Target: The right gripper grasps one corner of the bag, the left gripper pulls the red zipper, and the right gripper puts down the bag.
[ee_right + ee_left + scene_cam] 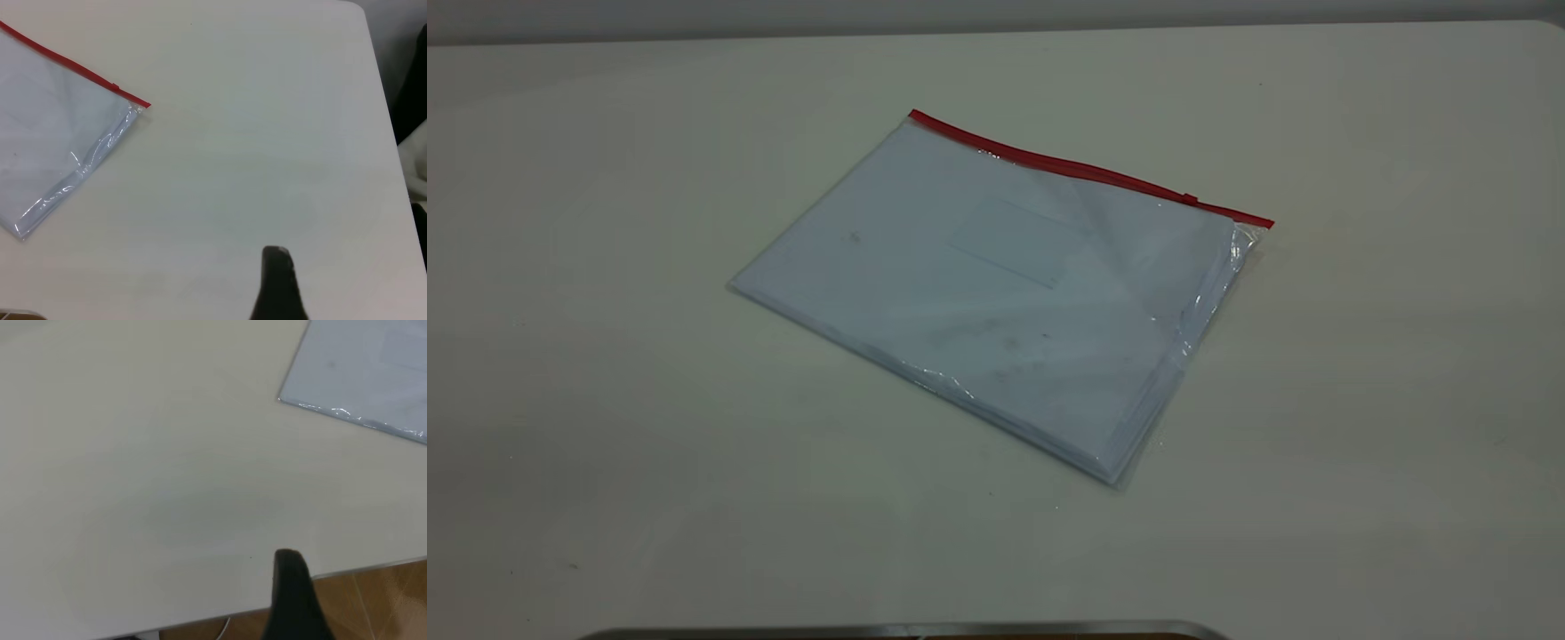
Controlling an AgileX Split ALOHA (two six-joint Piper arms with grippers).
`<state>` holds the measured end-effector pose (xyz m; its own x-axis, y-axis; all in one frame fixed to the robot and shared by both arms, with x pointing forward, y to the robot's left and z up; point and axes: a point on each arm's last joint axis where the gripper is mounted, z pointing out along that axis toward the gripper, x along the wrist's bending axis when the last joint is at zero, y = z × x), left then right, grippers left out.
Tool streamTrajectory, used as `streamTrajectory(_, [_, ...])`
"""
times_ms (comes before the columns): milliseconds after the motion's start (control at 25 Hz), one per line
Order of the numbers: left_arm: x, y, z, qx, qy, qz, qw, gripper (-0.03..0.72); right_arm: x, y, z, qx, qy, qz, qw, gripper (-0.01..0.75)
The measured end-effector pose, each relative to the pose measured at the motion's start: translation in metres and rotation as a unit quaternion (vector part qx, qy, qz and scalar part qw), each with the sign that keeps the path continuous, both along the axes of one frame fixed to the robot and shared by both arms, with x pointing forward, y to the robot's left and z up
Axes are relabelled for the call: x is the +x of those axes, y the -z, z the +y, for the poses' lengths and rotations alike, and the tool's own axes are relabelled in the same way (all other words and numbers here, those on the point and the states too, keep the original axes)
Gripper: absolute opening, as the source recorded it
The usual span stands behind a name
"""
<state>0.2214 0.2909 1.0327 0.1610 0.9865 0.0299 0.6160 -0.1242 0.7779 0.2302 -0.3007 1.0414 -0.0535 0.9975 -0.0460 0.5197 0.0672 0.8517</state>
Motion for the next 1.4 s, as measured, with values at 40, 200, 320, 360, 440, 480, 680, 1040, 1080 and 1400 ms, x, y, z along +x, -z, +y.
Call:
streamTrajectory(40, [0.0, 0.0, 0.0, 0.0, 0.0, 0.0, 1.0, 0.559, 0.0, 0.0, 0.0, 0.0, 0.0, 0.0, 1.0, 0.589])
streamTrajectory(200, [0.0, 0.0, 0.0, 0.0, 0.0, 0.0, 1.0, 0.559, 0.0, 0.0, 0.0, 0.0, 0.0, 0.0, 1.0, 0.589])
streamTrajectory(320, [0.0, 0.0, 0.0, 0.0, 0.0, 0.0, 1.0, 0.559, 0.0, 0.0, 0.0, 0.0, 0.0, 0.0, 1.0, 0.589])
streamTrajectory(360, [0.0, 0.0, 0.0, 0.0, 0.0, 0.0, 1.0, 0.559, 0.0, 0.0, 0.0, 0.0, 0.0, 0.0, 1.0, 0.589])
streamTrajectory(440, [0.0, 0.0, 0.0, 0.0, 0.0, 0.0, 1.0, 0.559, 0.0, 0.0, 0.0, 0.0, 0.0, 0.0, 1.0, 0.589])
streamTrajectory(480, [0.0, 0.0, 0.0, 0.0, 0.0, 0.0, 1.0, 0.559, 0.0, 0.0, 0.0, 0.0, 0.0, 0.0, 1.0, 0.589])
streamTrajectory(680, [0.0, 0.0, 0.0, 0.0, 0.0, 0.0, 1.0, 0.559, 0.0, 0.0, 0.0, 0.0, 0.0, 0.0, 1.0, 0.589])
streamTrajectory(1040, [0.0, 0.0, 0.0, 0.0, 0.0, 0.0, 1.0, 0.559, 0.0, 0.0, 0.0, 0.0, 0.0, 0.0, 1.0, 0.589])
streamTrajectory(1080, [0.0, 0.0, 0.0, 0.0, 0.0, 0.0, 1.0, 0.559, 0.0, 0.0, 0.0, 0.0, 0.0, 0.0, 1.0, 0.589])
streamTrajectory(1400, [0.0002, -0.0003, 0.0, -0.008, -0.007, -0.001, 1.0, 0.559, 0.0, -0.0001, 0.0, 0.0, 0.0, 0.0, 1.0, 0.589])
